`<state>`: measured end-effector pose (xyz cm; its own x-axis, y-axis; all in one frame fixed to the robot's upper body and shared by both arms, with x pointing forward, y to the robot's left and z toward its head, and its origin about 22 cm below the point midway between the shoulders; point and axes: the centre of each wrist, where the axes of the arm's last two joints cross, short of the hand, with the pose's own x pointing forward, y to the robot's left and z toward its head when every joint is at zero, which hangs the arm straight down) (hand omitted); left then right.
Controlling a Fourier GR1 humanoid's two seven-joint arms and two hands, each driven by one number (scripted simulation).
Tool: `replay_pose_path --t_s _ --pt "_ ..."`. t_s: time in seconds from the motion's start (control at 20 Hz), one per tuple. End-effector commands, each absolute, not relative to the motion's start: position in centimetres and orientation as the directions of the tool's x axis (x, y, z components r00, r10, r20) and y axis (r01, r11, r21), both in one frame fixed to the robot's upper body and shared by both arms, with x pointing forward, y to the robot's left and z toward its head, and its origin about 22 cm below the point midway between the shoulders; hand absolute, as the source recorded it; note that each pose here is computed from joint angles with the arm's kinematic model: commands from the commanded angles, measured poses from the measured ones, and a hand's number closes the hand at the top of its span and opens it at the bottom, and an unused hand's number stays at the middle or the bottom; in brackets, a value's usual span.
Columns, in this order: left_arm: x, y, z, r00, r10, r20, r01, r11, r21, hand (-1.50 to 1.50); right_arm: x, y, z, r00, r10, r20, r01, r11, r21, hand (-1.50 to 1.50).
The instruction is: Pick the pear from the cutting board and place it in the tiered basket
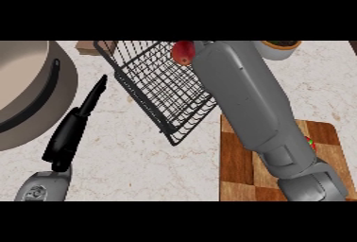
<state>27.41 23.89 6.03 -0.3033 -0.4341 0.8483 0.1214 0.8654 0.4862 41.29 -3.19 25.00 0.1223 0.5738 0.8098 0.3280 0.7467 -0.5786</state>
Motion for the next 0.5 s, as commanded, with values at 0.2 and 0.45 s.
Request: replay_pose_path --t_s 0.2,0.45 --pt "27.3 25.6 5.4 -0.255 -0.447 0.857 0.072 0.875 0.478 0.0 42.3 -3.0 26.3 -0.051 0.433 0.9 0.62 0.72 -0.311 -1.5" --pt "25.5 26.6 4.3 -0.232 -0.462 0.856 0.045 0.874 0.484 0.0 43.5 -7.9 25.8 0.004 0.377 0.926 0.751 0.61 -0.252 -1.5"
